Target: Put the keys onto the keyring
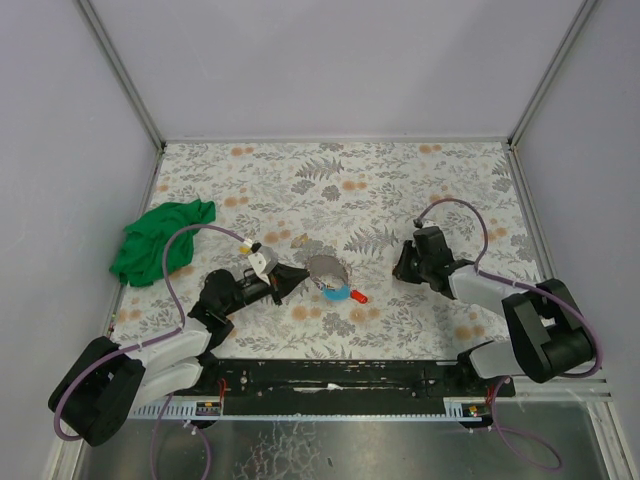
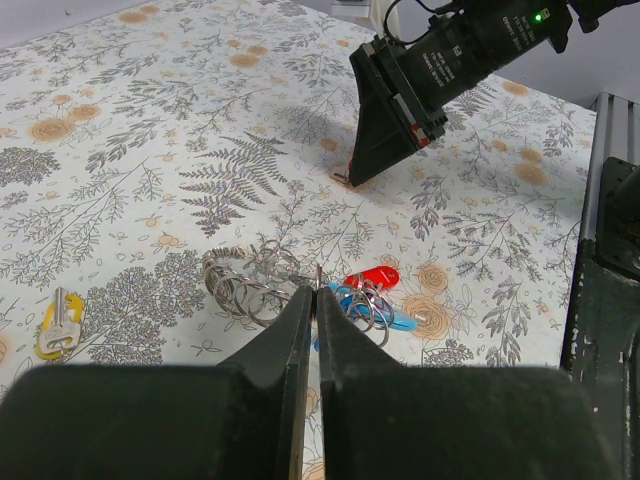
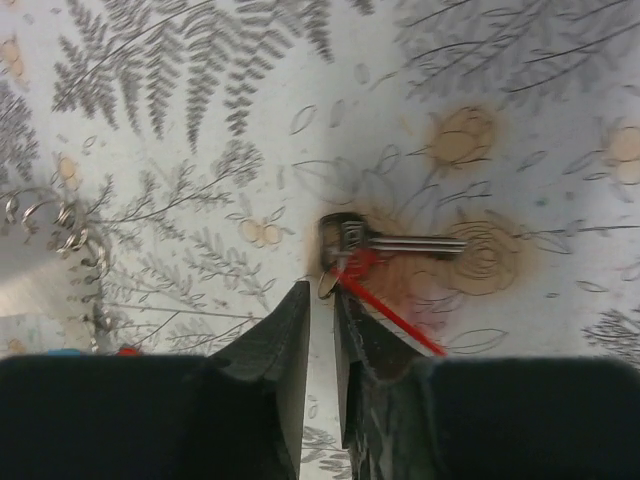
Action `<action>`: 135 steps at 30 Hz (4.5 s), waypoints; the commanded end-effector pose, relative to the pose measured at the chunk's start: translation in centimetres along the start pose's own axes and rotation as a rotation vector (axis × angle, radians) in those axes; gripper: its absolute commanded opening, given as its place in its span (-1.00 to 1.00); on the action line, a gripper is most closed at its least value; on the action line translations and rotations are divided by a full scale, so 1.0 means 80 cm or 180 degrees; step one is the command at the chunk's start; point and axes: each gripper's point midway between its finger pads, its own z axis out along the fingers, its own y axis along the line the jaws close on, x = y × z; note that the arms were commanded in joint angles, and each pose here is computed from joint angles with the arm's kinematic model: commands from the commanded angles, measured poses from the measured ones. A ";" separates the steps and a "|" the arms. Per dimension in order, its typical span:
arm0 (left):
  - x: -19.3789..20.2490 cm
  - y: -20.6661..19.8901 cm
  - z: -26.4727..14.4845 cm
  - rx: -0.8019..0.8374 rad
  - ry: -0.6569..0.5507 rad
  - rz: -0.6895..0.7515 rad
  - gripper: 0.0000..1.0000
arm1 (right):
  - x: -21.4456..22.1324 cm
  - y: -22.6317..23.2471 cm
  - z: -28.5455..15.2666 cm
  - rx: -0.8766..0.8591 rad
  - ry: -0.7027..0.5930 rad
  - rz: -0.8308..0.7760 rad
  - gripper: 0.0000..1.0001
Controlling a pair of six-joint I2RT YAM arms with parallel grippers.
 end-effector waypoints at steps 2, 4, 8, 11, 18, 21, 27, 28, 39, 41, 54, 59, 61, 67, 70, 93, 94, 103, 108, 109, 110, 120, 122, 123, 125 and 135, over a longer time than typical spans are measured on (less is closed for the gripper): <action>-0.027 0.004 0.006 -0.0027 -0.0194 0.0111 -1.00 | -0.006 0.052 0.000 -0.0358 -0.0011 -0.0212 -0.41; -0.027 0.004 0.005 -0.0030 -0.0192 0.0110 -1.00 | -0.008 0.065 -0.004 -0.0428 0.0060 -0.0347 -0.28; -0.028 0.004 0.004 -0.0045 -0.0197 0.0124 -1.00 | -0.023 0.063 -0.018 -0.0302 0.0037 -0.0569 -0.11; -0.029 0.005 0.004 -0.0057 -0.0204 0.0137 -1.00 | -0.034 0.050 -0.031 -0.0094 0.0008 -0.0772 -0.01; -0.028 0.005 0.004 -0.0060 -0.0191 0.0131 -1.00 | -0.044 0.013 -0.031 0.0336 0.0032 -0.0869 0.07; -0.028 0.005 0.004 -0.0052 -0.0185 0.0129 -1.00 | -0.038 0.008 -0.023 0.0331 0.0111 -0.0845 0.13; -0.028 0.004 0.004 -0.0043 -0.0187 0.0134 -1.00 | -0.023 0.013 -0.013 0.0200 0.0268 -0.0840 0.32; -0.028 0.004 0.004 -0.0040 -0.0186 0.0131 -1.00 | -0.020 0.013 -0.012 0.0198 0.0292 -0.0841 0.33; -0.029 0.004 0.004 -0.0038 -0.0190 0.0132 -1.00 | -0.002 0.053 0.000 -0.0223 0.0564 -0.0809 0.33; -0.029 0.004 0.004 -0.0040 -0.0190 0.0133 -1.00 | -0.004 0.068 -0.003 -0.0312 0.0591 -0.0863 0.32; -0.031 0.004 0.003 -0.0045 -0.0196 0.0139 -1.00 | -0.047 0.033 -0.029 0.0368 0.0715 -0.1730 0.00; -0.030 0.003 0.003 -0.0040 -0.0189 0.0145 -1.00 | -0.054 0.033 -0.016 0.0309 0.0960 -0.2002 -0.11; -0.030 0.003 0.002 -0.0042 -0.0188 0.0149 -1.00 | -0.049 0.034 -0.005 0.0240 0.1043 -0.2007 -0.23; -0.031 0.004 0.002 -0.0050 -0.0188 0.0160 -1.00 | -0.045 0.039 0.010 0.0083 0.1157 -0.2001 -0.33; -0.030 0.004 0.002 -0.0049 -0.0180 0.0156 -1.00 | -0.043 0.036 0.016 0.0081 0.1191 -0.1989 -0.35; -0.029 0.004 0.004 -0.0036 -0.0183 0.0130 -1.00 | -0.094 0.089 -0.023 -0.0207 -0.0354 -0.2007 -0.96; -0.029 0.004 0.004 -0.0040 -0.0185 0.0129 -1.00 | -0.096 0.094 -0.025 -0.0276 -0.0515 -0.1984 -0.95; -0.029 0.005 0.004 -0.0062 -0.0189 0.0111 -1.00 | -0.083 0.087 -0.010 -0.0227 -0.0763 -0.1914 -0.87; -0.029 0.006 0.004 -0.0072 -0.0200 0.0097 -1.00 | -0.050 0.076 -0.002 -0.0336 -0.0800 -0.1662 -0.81; -0.028 0.006 0.004 -0.0070 -0.0195 0.0088 -1.00 | -0.046 0.073 0.000 -0.0309 -0.0765 -0.1636 -0.81; -0.028 0.006 0.004 -0.0074 -0.0200 0.0087 -1.00 | -0.038 0.067 0.002 -0.0255 -0.0689 -0.1619 -0.78; -0.029 0.006 0.004 -0.0075 -0.0208 0.0083 -1.00 | -0.004 0.054 -0.017 -0.0107 -0.0057 -0.1357 -0.48; -0.030 0.005 0.004 -0.0066 -0.0218 0.0086 -1.00 | -0.003 0.060 -0.025 -0.0135 0.0073 -0.1349 -0.46; -0.030 0.005 0.004 -0.0071 -0.0215 0.0084 -1.00 | -0.005 0.060 -0.028 -0.0083 0.0160 -0.1372 -0.41; -0.030 0.005 0.004 -0.0071 -0.0216 0.0088 -1.00 | -0.008 0.056 -0.032 0.0073 0.0338 -0.1430 -0.32; -0.028 0.007 0.004 -0.0087 -0.0196 0.0086 -1.00 | -0.025 0.071 -0.028 0.0284 0.0759 -0.1548 -0.08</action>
